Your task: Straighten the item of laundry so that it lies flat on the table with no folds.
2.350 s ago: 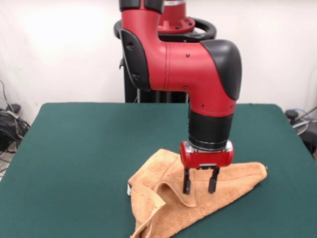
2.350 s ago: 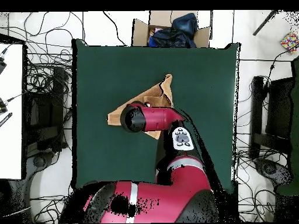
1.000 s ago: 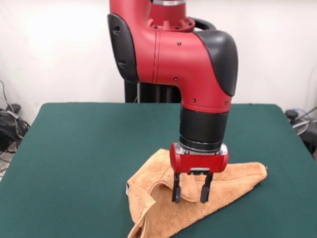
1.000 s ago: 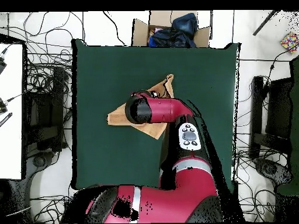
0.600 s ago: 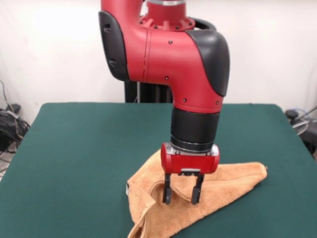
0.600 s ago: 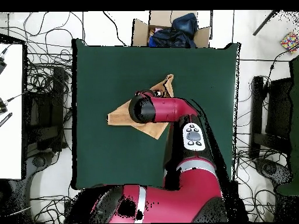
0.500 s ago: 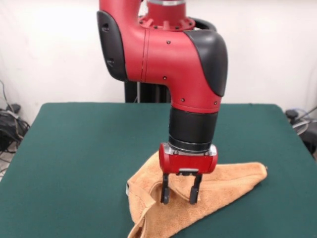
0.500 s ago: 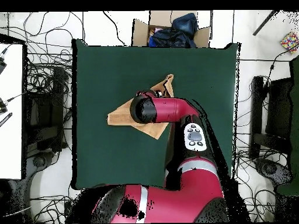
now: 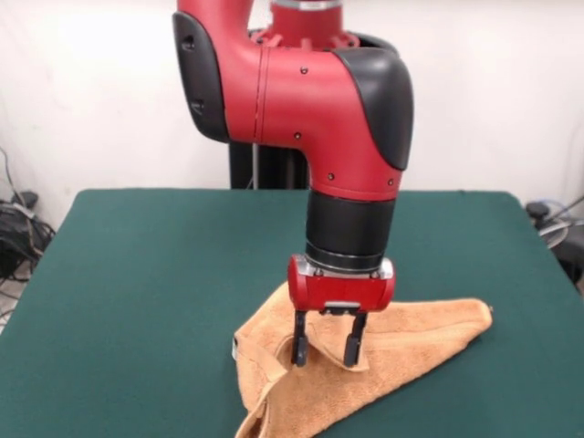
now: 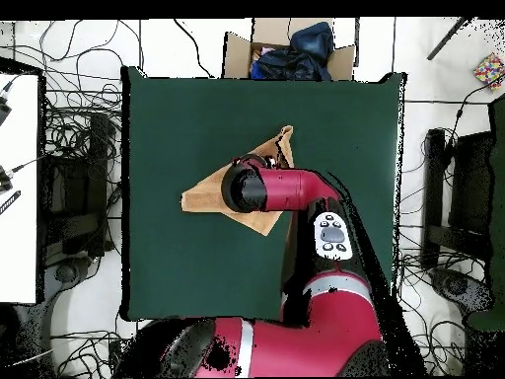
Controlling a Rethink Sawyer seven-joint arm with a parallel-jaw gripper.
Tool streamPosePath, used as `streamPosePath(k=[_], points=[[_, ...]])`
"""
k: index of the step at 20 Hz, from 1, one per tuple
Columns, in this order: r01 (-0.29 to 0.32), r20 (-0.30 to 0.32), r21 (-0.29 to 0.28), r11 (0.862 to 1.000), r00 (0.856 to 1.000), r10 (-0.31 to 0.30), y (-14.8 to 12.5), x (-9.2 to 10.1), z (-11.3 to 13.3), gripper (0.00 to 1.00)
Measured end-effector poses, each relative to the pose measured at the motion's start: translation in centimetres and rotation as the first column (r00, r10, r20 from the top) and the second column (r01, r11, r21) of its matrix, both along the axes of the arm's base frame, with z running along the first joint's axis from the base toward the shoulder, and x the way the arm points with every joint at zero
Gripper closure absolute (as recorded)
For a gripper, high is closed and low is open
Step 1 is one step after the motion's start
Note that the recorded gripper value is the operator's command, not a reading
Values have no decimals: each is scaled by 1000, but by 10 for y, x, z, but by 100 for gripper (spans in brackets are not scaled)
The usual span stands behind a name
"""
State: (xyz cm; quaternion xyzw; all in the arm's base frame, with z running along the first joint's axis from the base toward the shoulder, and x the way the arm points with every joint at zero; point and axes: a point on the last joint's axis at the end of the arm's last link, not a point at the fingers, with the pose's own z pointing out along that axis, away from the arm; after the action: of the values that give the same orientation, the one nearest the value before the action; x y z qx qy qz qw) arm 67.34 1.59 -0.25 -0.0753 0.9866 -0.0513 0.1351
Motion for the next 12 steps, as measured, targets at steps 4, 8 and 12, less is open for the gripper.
streamPosePath(k=[4,8,12], points=[[-1,-13,3,1000,1000,1,2,-9,2,0],[-3,-26,5,1000,1000,3,5,-17,3,0],[-10,-38,7,1000,999,10,10,-25,5,0]])
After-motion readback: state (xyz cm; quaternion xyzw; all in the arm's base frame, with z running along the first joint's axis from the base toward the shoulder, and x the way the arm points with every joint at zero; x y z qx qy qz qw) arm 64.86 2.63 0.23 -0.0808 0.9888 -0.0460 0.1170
